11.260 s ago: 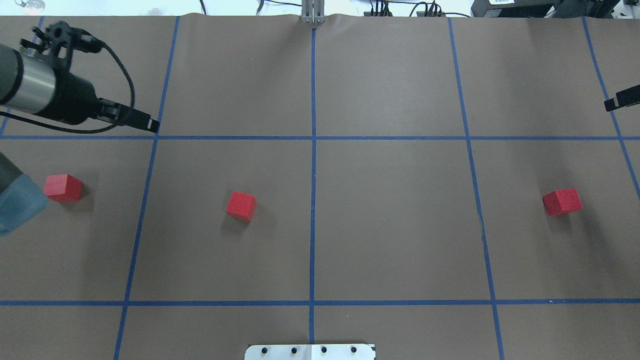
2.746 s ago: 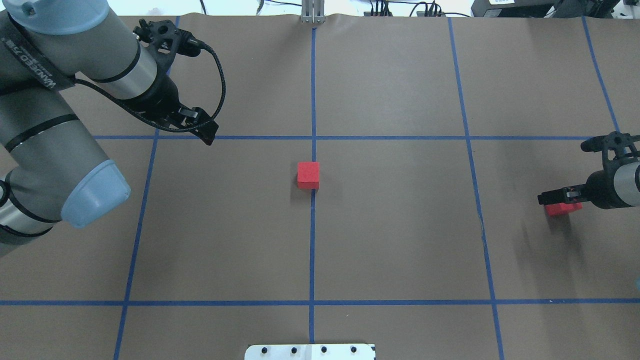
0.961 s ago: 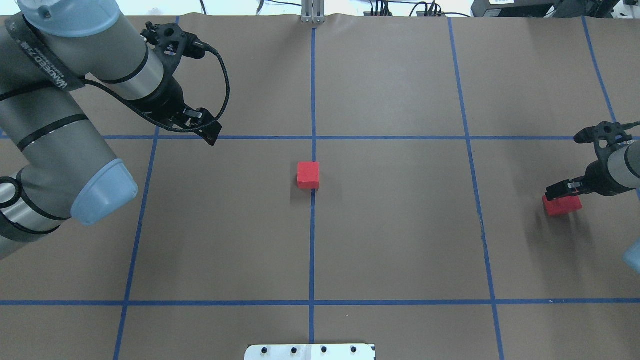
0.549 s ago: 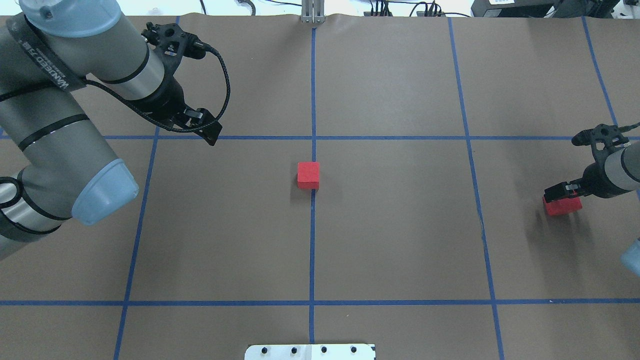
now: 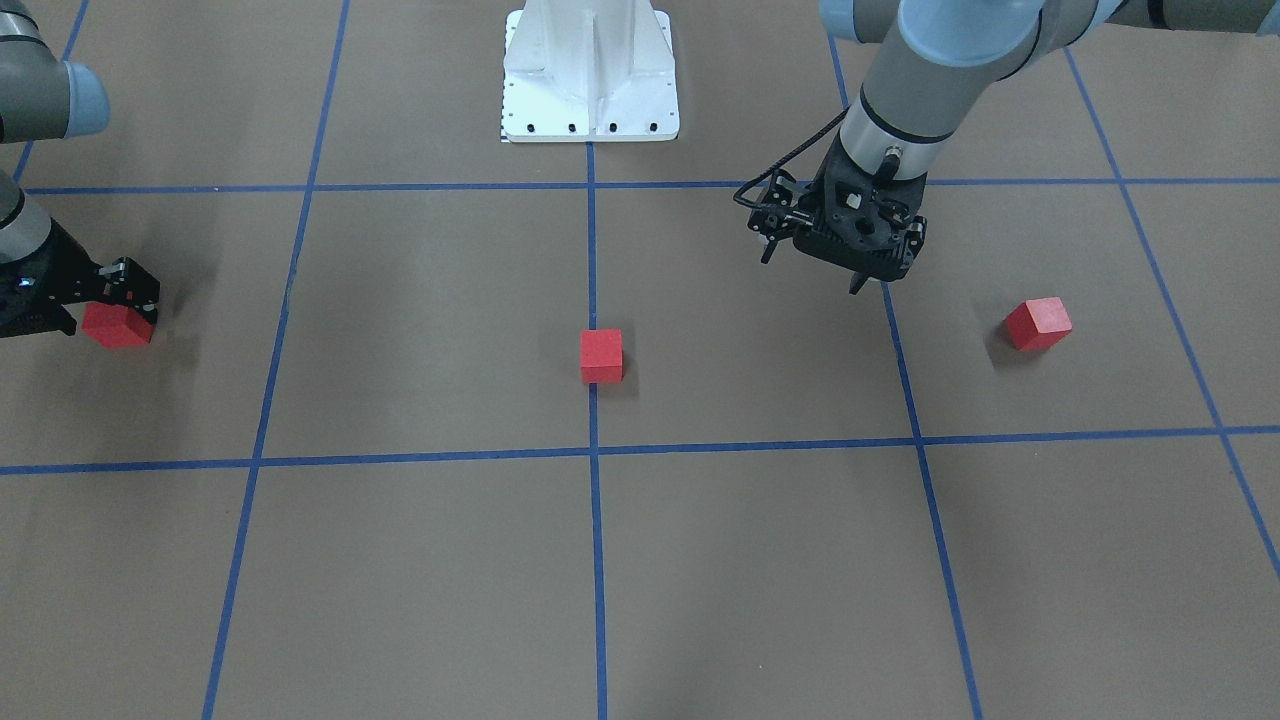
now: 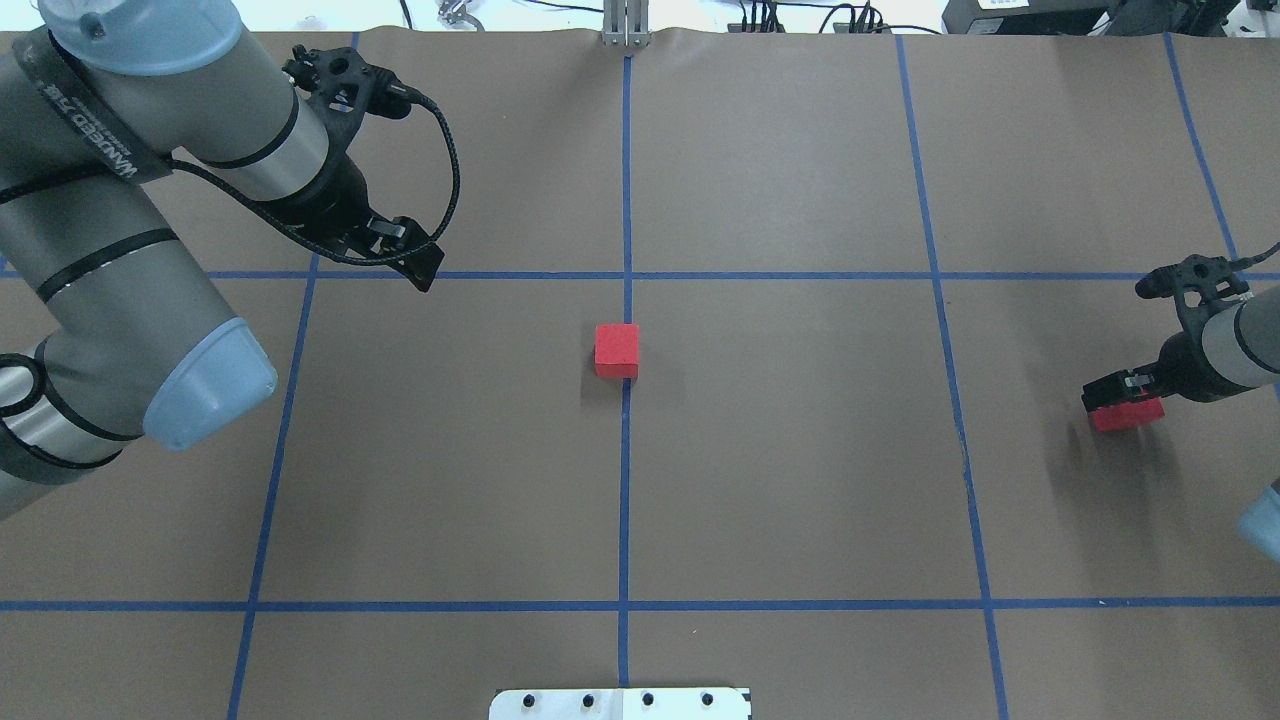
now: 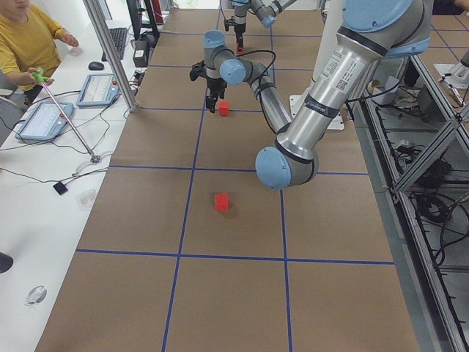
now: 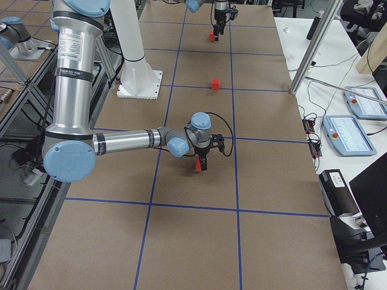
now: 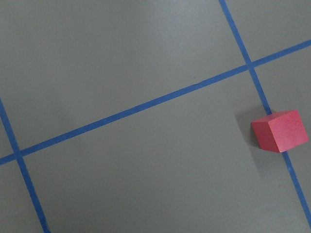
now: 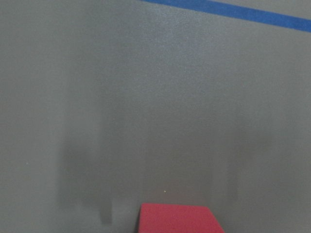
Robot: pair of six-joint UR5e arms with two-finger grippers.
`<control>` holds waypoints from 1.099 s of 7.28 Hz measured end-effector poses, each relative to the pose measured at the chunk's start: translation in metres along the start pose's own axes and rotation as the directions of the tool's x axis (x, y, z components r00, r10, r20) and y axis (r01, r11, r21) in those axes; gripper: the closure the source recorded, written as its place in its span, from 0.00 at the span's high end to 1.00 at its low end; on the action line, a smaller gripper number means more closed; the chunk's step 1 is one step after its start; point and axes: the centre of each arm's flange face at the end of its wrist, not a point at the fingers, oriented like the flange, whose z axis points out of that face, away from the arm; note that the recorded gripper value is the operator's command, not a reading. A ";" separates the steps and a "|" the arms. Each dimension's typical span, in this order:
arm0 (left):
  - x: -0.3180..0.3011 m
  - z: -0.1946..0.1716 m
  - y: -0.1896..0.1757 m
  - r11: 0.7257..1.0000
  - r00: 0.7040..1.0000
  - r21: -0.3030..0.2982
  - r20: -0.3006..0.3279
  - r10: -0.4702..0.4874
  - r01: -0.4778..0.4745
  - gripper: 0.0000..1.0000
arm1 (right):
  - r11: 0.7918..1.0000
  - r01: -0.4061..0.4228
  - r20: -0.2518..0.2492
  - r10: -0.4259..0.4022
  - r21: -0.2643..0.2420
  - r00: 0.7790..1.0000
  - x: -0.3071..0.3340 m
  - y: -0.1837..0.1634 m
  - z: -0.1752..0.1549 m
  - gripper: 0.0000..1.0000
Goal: Form red blocks into L shape at center
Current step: 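Lower the right gripper onto the red cube and grasp it, then carry the red cube with the right gripper beside the center cube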
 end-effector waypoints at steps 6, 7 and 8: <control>-0.003 -0.002 0.000 1.000 1.000 0.003 0.002 0.010 -0.010 1.00 | 0.999 0.023 0.060 -0.025 0.025 0.998 -0.044 -0.019 -0.041 0.00; -0.019 -0.008 -0.002 1.000 0.999 0.013 0.021 0.024 -0.024 1.00 | 1.000 0.018 0.062 -0.019 0.026 0.998 -0.074 -0.038 -0.064 0.00; -0.047 -0.017 -0.004 0.999 0.998 0.029 0.056 0.024 -0.026 1.00 | 1.000 0.011 0.058 -0.012 0.022 0.998 -0.111 -0.062 -0.092 0.00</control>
